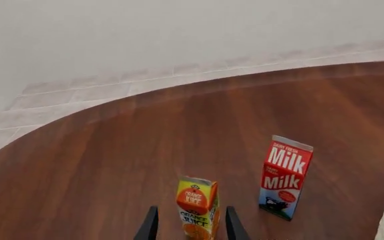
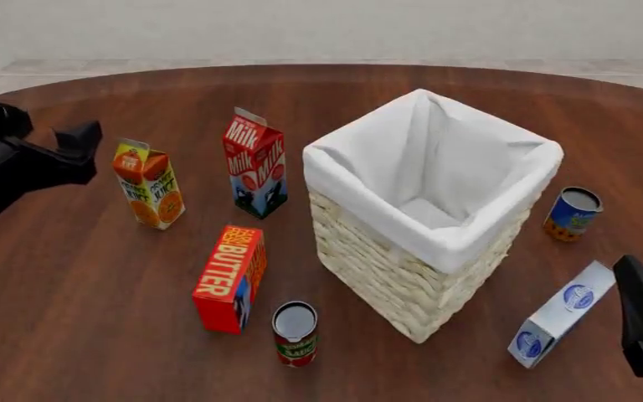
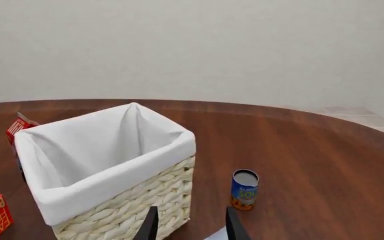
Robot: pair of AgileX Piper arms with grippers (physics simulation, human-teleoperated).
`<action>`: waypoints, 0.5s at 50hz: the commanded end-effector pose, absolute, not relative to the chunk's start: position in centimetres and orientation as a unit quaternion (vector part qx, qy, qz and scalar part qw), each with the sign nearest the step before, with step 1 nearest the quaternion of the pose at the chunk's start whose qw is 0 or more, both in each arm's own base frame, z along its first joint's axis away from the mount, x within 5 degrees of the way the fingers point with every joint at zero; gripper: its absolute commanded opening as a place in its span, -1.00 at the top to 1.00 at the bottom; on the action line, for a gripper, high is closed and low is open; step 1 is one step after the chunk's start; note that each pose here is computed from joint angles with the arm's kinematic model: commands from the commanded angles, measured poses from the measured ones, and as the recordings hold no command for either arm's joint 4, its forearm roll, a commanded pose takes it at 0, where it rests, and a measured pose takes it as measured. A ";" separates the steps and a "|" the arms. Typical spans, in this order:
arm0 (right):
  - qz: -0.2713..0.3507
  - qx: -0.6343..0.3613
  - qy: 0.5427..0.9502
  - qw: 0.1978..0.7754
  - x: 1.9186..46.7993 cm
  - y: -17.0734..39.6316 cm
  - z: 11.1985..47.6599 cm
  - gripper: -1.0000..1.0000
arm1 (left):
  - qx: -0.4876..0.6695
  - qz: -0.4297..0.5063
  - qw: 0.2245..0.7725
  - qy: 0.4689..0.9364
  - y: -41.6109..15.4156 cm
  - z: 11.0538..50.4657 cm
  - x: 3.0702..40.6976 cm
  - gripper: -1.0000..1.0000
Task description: Pick up the orange juice, and put it in the basket.
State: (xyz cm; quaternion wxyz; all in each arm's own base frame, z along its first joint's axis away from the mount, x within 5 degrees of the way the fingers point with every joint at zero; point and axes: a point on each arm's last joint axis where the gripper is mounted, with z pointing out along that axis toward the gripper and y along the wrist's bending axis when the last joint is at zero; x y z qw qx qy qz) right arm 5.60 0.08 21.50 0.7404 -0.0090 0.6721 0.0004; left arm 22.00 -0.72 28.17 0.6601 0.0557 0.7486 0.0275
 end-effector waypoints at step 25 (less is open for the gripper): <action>0.001 -0.008 0.672 0.741 5.6 0.1 21.5 -1.00 | 0.039 0.027 0.615 0.787 -0.2 24.3 26.4 -1.00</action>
